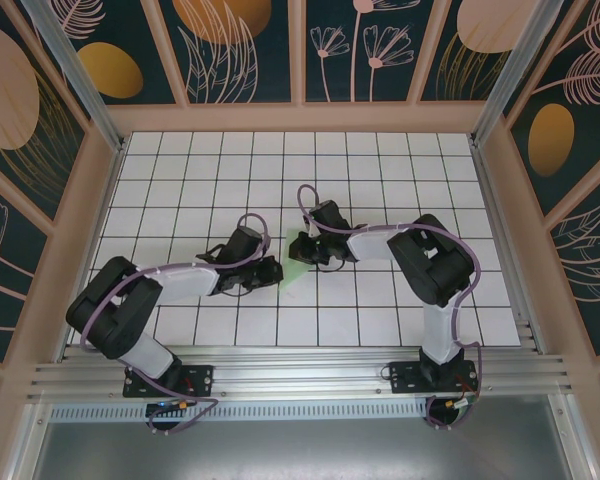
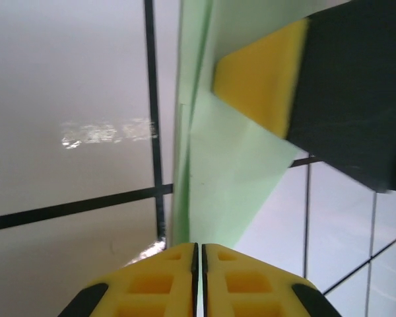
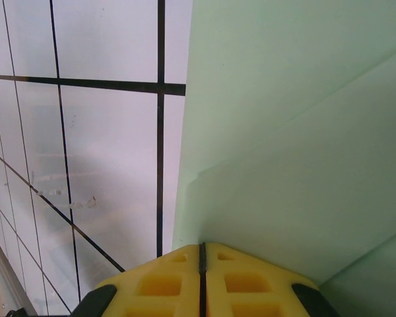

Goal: Fold a paper plane with a square sheet of paper (pick it up from the middle)
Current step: Fourth fold the wing at the center of the table.

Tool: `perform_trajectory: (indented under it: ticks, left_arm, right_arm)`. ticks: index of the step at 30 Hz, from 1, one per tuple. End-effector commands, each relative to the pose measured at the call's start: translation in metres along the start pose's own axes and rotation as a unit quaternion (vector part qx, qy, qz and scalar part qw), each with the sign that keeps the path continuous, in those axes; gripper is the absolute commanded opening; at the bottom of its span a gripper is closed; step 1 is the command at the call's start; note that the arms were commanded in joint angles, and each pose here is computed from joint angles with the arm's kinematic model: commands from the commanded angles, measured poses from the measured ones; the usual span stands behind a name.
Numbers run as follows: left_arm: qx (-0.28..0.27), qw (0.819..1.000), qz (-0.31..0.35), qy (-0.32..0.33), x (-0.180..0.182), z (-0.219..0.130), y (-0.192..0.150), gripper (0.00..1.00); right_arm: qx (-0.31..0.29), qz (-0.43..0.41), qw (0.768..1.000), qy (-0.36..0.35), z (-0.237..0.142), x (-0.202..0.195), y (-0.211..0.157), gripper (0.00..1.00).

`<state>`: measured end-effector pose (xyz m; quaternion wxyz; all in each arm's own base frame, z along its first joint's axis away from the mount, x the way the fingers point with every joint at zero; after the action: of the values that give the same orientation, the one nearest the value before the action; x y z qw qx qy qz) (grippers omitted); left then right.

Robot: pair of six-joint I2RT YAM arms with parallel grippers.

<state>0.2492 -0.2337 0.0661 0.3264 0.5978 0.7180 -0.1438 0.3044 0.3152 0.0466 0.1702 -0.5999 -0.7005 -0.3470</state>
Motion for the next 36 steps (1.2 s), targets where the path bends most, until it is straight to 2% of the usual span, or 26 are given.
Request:
perform_trajectory:
  ticks: [1, 3, 6, 13, 19, 27, 32, 36]
  left_arm:
    - [-0.013, 0.999, 0.016, -0.044, -0.033, -0.014, 0.013, 0.17]
    - [-0.007, 0.997, 0.015, -0.074, -0.048, -0.013, 0.017, 0.17]
    - [0.02, 0.997, -0.002, -0.079, -0.047, 0.0, 0.015, 0.15]
    - [0.047, 0.998, -0.034, -0.023, 0.002, 0.027, -0.008, 0.12]
    - [0.076, 0.996, -0.049, -0.01, 0.031, 0.025, -0.036, 0.12]
    - [0.097, 0.994, -0.033, 0.034, 0.054, 0.011, -0.056, 0.12]
    - [0.111, 0.991, -0.027, 0.065, 0.07, 0.018, -0.062, 0.1]
    - [0.104, 0.991, -0.029, 0.084, 0.079, 0.021, -0.061, 0.07]
  right_arm:
    - [0.017, 0.017, 0.999, -0.049, 0.009, -0.028, -0.017, 0.1]
    - [0.016, 0.017, 0.999, -0.05, 0.009, -0.028, -0.016, 0.1]
    - [0.018, 0.018, 0.998, -0.052, 0.01, -0.03, -0.018, 0.1]
    - [0.019, 0.019, 0.998, -0.057, 0.011, -0.032, -0.019, 0.1]
    - [0.019, 0.018, 0.997, -0.066, 0.01, -0.034, -0.018, 0.1]
    - [0.015, 0.016, 0.998, -0.067, 0.009, -0.033, -0.013, 0.11]
    - [-0.005, 0.016, 0.999, -0.029, 0.004, -0.022, 0.006, 0.12]
    - [-0.032, 0.016, 0.999, -0.029, -0.003, -0.024, 0.026, 0.12]
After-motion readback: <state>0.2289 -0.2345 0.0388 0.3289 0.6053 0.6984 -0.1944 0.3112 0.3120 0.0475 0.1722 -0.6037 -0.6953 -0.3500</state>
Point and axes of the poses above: each hand's point on the last joint's axis, 136 mm out from that joint toward the fingers, its own z axis out along the fingers, its own x axis along the line the jaws close on, y = z × x, the point moved 4 cm from there along -z, back along the fingers, and after that the axes turned 7 degrees about -z, right-handed, at the moved point
